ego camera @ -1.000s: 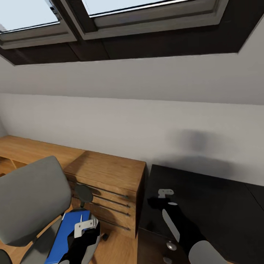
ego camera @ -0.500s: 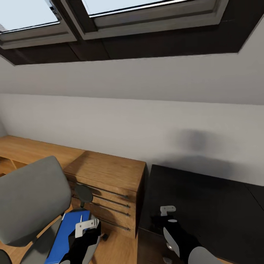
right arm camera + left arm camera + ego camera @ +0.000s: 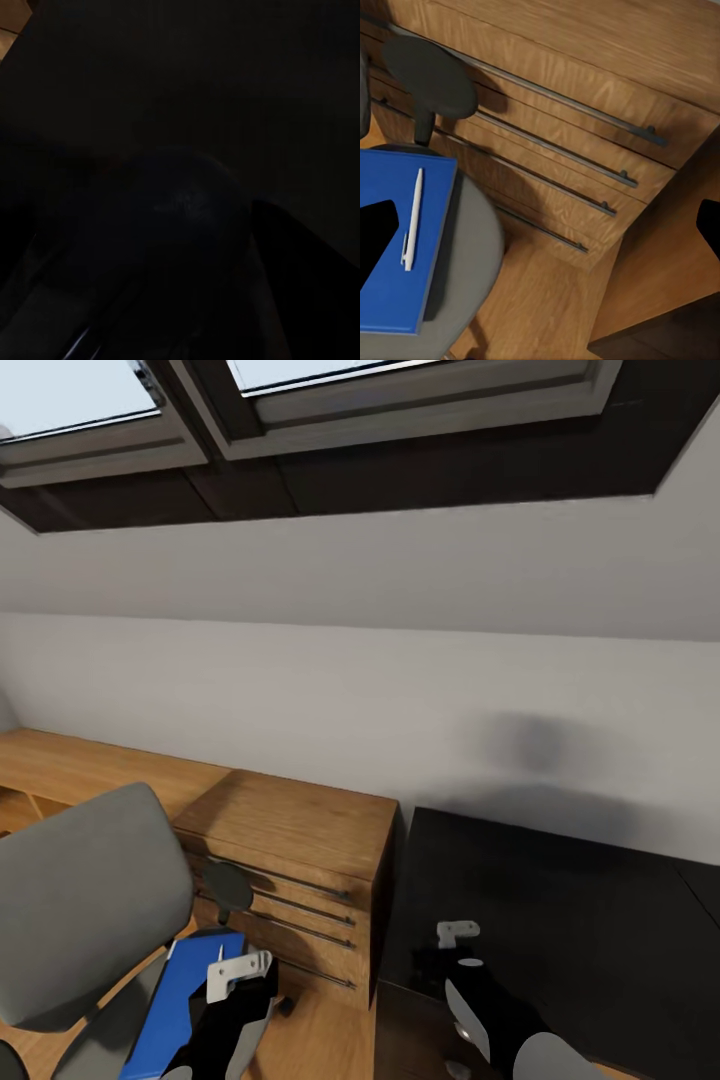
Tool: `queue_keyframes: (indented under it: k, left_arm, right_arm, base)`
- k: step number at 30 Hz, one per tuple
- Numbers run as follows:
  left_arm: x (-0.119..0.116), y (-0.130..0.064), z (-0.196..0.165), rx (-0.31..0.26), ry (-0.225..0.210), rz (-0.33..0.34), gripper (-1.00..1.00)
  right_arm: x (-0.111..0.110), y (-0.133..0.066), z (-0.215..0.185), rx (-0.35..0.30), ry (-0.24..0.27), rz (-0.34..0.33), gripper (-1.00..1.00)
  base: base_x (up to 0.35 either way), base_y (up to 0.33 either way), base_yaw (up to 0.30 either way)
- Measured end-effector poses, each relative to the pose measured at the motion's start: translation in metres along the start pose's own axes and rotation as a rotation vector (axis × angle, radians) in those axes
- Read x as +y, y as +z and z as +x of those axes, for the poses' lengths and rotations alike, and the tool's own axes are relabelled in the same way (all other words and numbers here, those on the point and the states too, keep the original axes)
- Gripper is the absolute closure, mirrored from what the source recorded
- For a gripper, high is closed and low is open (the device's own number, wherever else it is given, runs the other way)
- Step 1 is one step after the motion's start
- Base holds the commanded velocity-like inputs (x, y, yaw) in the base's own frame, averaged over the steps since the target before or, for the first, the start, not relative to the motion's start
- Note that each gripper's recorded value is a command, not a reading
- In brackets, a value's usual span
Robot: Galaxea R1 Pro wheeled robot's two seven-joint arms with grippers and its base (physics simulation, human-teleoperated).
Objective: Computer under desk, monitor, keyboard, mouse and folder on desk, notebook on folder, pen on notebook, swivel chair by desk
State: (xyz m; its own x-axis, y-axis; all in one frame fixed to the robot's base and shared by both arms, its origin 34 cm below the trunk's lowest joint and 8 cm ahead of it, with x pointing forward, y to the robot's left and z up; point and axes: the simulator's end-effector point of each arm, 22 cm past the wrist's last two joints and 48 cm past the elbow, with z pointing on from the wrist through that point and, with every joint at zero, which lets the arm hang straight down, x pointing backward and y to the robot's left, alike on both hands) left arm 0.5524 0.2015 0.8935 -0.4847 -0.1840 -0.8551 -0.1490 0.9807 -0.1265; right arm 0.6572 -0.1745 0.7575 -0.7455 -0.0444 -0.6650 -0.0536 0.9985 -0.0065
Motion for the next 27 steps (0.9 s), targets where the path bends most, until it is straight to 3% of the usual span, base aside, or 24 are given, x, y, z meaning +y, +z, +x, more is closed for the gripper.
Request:
queue_keyframes:
  k: [4,5,27]
  left_arm:
    - [0.0,0.003,0.004,0.001,-0.001,0.0,-1.0]
    - [0.001,0.004,0.005,0.001,-0.001,0.0,-1.0]
    - [-0.004,0.014,0.023,0.009,0.008,0.014,-1.0]
  right_arm:
    - [0.002,0.004,-0.007,-0.044,0.006,0.0,1.0]
    - [0.013,0.004,-0.009,-0.053,0.011,-0.006,1.0]
    - [0.019,0.018,0.006,-0.055,-0.008,0.001,1.0]
  base:
    - [0.0,0.0,0.0]
    - [0.0,0.0,0.0]
    - [0.0,0.0,0.0]
